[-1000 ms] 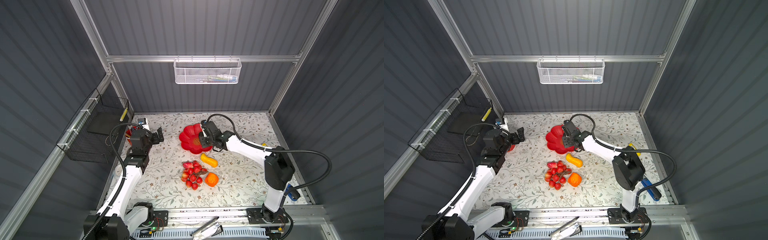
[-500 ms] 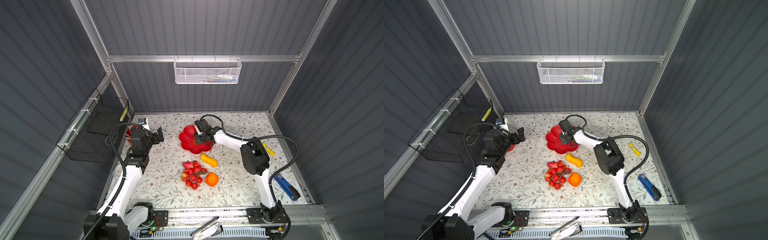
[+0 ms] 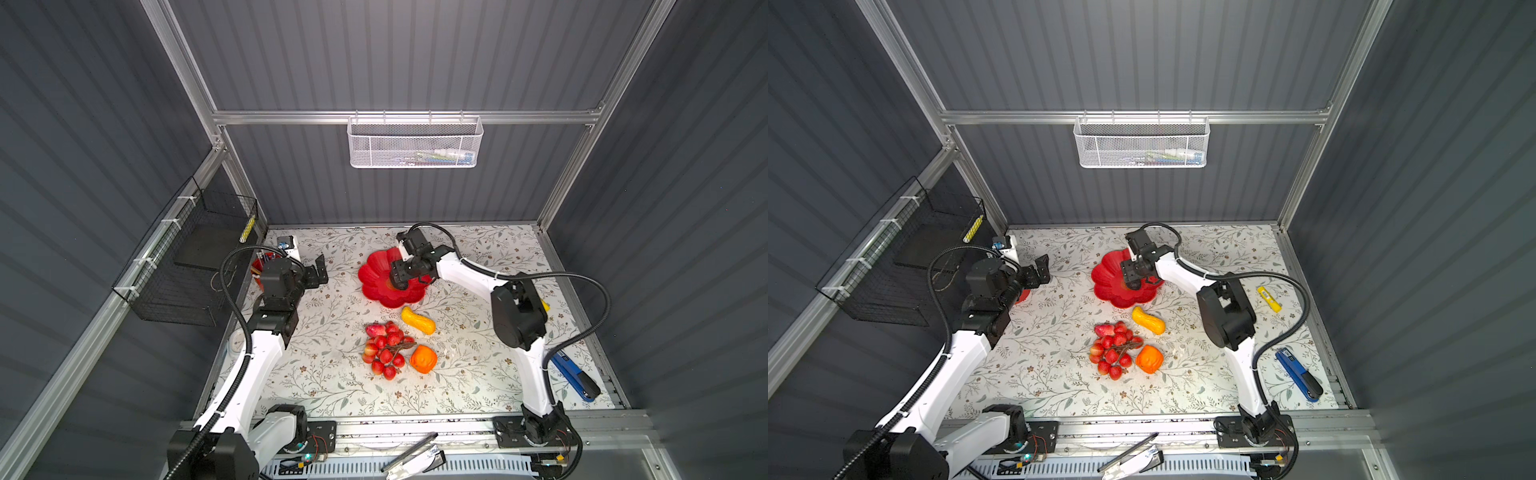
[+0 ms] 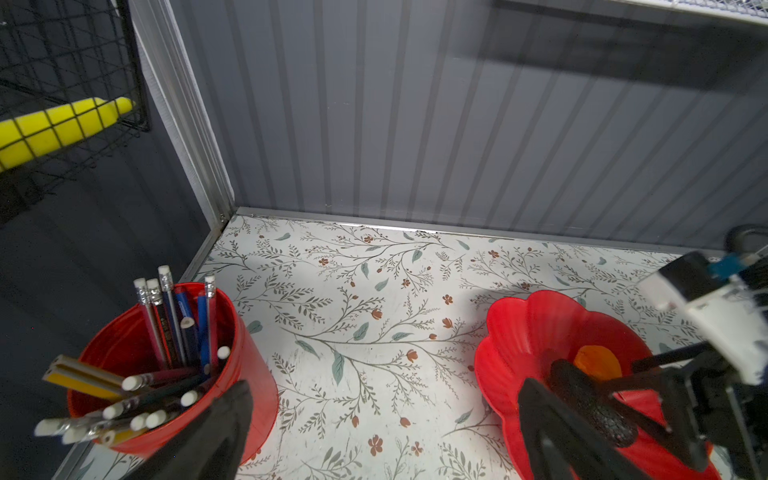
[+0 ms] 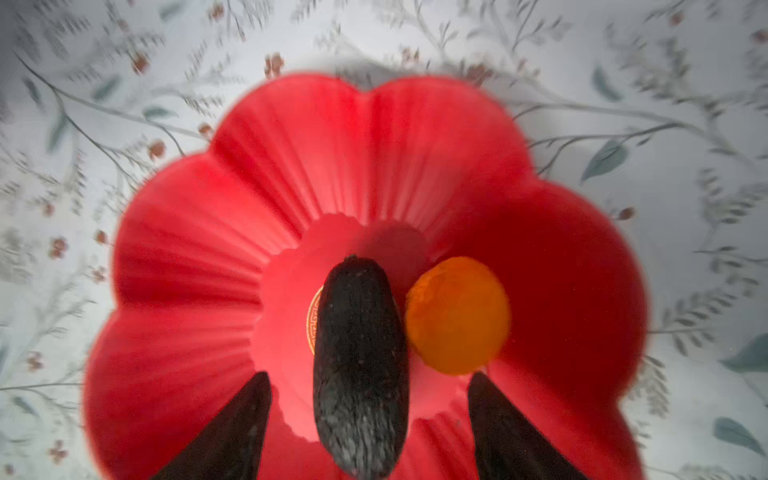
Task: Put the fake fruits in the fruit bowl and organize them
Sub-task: 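Carry the avocado with the right gripper and release it in the bowl, then reach the left gripper to the strawberry bunch while the right gripper withdraws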
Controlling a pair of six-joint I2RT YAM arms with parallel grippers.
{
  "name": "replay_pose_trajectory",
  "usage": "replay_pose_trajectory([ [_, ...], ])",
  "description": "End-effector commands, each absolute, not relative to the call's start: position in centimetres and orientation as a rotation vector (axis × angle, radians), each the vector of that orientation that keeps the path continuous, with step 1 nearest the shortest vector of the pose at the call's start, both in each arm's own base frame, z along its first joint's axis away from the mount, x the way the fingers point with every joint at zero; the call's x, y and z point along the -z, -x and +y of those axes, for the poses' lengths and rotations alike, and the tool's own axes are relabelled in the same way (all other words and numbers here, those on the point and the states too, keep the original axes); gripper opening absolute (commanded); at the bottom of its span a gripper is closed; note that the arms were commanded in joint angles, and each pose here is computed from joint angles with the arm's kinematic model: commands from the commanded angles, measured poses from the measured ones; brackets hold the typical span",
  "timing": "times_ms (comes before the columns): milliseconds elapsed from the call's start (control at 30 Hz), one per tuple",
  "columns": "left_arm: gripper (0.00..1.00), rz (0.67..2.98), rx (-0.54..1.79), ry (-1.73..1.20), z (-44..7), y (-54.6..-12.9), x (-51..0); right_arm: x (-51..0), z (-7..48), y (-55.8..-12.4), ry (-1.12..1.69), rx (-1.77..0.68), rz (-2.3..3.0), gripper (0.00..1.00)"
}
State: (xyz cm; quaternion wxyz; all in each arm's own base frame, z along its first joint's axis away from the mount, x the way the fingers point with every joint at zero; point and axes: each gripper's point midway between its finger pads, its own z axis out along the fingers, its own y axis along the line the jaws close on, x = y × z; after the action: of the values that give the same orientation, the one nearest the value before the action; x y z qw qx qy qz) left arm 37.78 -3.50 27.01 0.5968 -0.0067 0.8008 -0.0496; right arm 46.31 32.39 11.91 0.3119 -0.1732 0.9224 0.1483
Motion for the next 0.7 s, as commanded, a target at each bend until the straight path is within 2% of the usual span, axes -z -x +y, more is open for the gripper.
replay_pose_trajectory([
  [0, 0.98, 1.827, 0.173, -0.085, -5.0, -37.6, -27.2, -19.5, 31.0, -45.9, 0.345, -0.537, 2.272, 0.81],
  [133, 0.94, 1.790, 0.287, -0.226, -8.1, -37.2, -26.8, -22.6, 27.3, -44.1, 0.225, -0.592, 2.156, 0.89],
  [267, 0.93, 1.764, 0.295, -0.456, -12.7, -35.5, -25.8, -22.8, 24.1, -41.9, 0.158, -0.685, 2.062, 0.98],
  [467, 0.89, 1.713, 0.380, -0.785, -19.9, -31.0, -24.0, -22.8, 19.2, -39.9, 0.033, -0.718, 1.990, 0.99],
  [667, 0.82, 1.736, 0.434, -1.063, -24.7, -25.8, -20.1, -23.3, 16.3, -39.5, -0.014, -0.631, 1.967, 0.99],
])
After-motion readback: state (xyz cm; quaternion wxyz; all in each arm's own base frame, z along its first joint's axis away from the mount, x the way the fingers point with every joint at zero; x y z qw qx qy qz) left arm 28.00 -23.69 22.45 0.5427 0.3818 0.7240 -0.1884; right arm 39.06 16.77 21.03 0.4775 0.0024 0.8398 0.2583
